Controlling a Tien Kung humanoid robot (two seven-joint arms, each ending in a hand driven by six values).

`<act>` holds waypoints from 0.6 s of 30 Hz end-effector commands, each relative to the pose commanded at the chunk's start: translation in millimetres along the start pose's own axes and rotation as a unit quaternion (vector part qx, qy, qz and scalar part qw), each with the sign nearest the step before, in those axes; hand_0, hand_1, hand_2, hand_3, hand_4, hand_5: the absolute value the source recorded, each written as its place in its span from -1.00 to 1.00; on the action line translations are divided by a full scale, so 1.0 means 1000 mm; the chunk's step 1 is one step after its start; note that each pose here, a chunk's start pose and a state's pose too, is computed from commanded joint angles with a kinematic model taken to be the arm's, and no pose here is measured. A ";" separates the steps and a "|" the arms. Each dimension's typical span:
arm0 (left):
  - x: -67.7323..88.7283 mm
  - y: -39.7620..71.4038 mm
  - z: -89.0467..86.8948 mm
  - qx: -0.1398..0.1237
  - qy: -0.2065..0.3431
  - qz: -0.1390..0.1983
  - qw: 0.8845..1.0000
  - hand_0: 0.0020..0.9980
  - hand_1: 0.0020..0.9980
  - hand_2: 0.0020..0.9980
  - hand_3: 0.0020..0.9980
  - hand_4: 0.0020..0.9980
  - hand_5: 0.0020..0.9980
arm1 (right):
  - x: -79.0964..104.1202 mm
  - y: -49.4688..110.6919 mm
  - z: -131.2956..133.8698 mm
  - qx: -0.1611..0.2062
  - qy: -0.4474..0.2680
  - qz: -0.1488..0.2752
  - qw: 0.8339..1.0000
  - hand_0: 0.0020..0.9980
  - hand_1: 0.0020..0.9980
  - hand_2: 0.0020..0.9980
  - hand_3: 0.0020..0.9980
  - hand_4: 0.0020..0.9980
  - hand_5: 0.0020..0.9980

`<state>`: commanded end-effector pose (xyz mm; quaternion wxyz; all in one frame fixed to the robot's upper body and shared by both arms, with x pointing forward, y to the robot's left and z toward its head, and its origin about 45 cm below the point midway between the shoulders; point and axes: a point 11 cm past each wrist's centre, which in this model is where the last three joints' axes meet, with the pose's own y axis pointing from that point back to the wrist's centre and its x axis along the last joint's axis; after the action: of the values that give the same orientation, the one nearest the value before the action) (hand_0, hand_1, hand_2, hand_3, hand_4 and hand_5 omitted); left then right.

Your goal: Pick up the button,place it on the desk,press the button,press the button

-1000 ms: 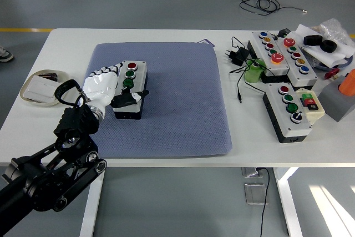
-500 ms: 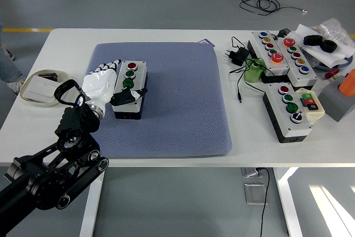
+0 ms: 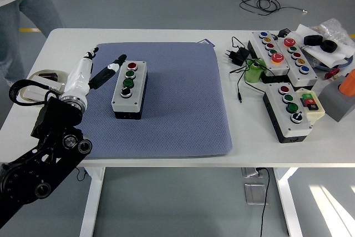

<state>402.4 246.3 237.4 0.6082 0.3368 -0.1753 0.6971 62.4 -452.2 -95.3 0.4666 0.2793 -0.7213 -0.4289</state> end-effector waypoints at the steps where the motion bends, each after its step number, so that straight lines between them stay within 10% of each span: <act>1: -0.001 0.000 0.000 -0.001 -0.007 -0.003 1.000 0.74 0.92 1.00 1.00 0.81 1.00 | 0.000 0.000 0.000 0.000 0.002 0.000 1.000 0.58 0.60 0.64 0.50 -0.18 -0.04; 18: 0.021 -0.002 -0.015 0.012 0.102 0.029 0.994 0.77 0.93 1.00 1.00 0.82 1.00 | 0.000 0.000 -0.002 0.002 0.004 0.001 1.000 0.58 0.60 0.64 0.50 -0.18 -0.04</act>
<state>399.4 272.1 240.7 0.5987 0.2657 -0.1138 0.7470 64.1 -452.9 -94.7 0.4695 0.2814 -0.7203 -0.4260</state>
